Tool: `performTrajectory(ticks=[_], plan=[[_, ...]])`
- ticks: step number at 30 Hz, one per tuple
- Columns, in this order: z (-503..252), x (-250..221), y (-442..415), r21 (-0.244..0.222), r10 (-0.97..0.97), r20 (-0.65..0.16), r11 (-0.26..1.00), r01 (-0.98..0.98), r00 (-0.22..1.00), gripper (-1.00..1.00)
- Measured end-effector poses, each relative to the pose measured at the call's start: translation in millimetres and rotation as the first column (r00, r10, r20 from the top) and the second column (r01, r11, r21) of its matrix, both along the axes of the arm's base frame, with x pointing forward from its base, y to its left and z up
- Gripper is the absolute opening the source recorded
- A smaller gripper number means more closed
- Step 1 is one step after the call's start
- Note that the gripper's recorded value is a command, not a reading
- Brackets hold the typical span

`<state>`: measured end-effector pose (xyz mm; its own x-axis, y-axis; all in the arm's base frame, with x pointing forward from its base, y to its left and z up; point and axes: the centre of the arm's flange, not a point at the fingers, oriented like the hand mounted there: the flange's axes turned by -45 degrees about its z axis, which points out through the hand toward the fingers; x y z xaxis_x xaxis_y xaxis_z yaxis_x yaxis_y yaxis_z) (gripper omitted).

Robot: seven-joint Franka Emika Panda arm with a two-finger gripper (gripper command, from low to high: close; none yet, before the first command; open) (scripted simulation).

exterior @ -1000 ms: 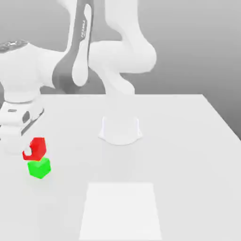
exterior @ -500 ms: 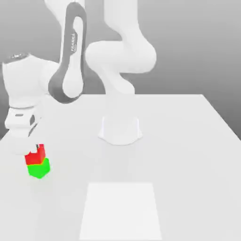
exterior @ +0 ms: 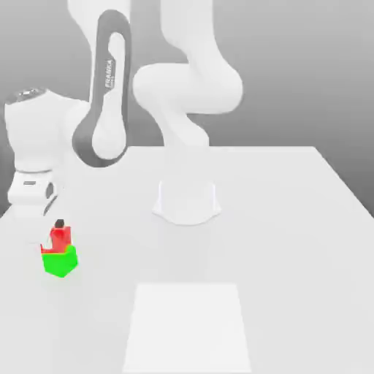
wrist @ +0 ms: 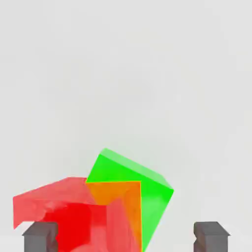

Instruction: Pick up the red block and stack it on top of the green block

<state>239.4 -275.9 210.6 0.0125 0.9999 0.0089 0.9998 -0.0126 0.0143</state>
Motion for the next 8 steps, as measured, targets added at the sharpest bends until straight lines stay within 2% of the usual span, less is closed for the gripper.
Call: performTrajectory(ticks=[8], plan=[[32, -3, 3, -0.005, 0.003, -0.010, 1.000, -0.003, 1.000, 1.00]])
